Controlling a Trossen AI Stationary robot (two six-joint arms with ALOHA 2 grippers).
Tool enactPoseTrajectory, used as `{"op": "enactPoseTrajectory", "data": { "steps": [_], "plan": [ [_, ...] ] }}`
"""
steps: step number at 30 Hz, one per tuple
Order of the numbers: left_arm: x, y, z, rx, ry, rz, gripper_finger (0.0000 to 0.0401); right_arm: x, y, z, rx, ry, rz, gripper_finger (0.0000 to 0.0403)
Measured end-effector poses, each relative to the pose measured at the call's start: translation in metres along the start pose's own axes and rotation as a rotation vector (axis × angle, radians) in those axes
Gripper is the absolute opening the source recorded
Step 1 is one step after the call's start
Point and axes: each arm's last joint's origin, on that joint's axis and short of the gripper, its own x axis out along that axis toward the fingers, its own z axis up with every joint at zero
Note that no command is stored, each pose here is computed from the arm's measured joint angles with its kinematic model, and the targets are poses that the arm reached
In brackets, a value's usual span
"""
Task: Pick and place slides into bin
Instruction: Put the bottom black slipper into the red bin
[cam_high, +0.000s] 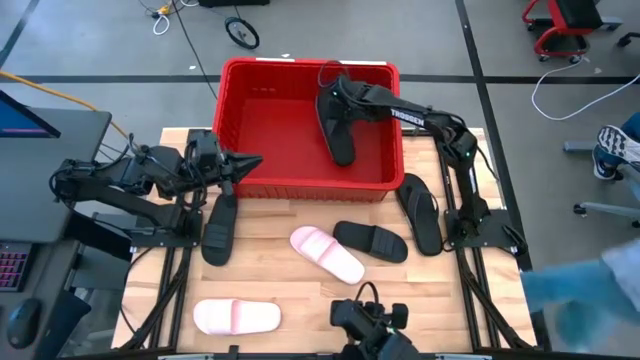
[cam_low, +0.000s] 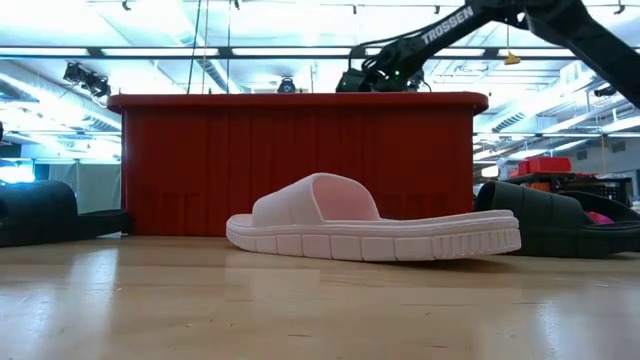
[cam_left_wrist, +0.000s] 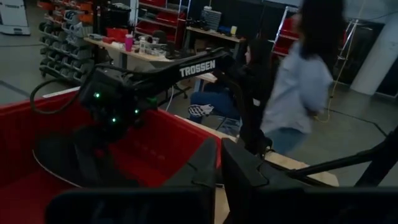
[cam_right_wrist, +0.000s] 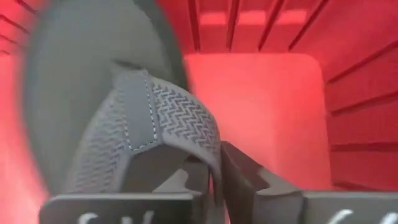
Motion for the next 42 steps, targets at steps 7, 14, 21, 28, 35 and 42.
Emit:
{"op": "enactPoseTrajectory", "data": {
  "steps": [7,14,21,28,35,42],
  "plan": [
    [0.000,0.001,-0.003,-0.017,0.024,0.007,0.0034,0.005,-0.002,0.002,0.012,-0.033,-0.033,0.0096],
    [0.000,0.001,-0.003,-0.026,0.026,0.007,0.0023,0.009,-0.004,0.010,0.074,0.026,0.062,0.0127],
    [0.000,0.001,-0.003,-0.118,0.025,0.008,0.0031,0.004,0.004,-0.002,0.061,0.075,0.077,0.0150],
    [-0.001,-0.001,-0.003,-0.182,0.027,-0.001,0.0030,0.001,0.007,-0.007,0.044,0.107,0.099,0.0155],
    [-0.001,-0.001,-0.003,-0.209,0.027,-0.001,0.0021,-0.002,0.008,-0.013,0.020,0.160,0.107,0.0155],
    [-0.001,-0.001,-0.003,-0.229,0.028,-0.003,0.0030,-0.020,0.003,-0.007,-0.045,0.117,0.080,0.0155]
  ]
}}
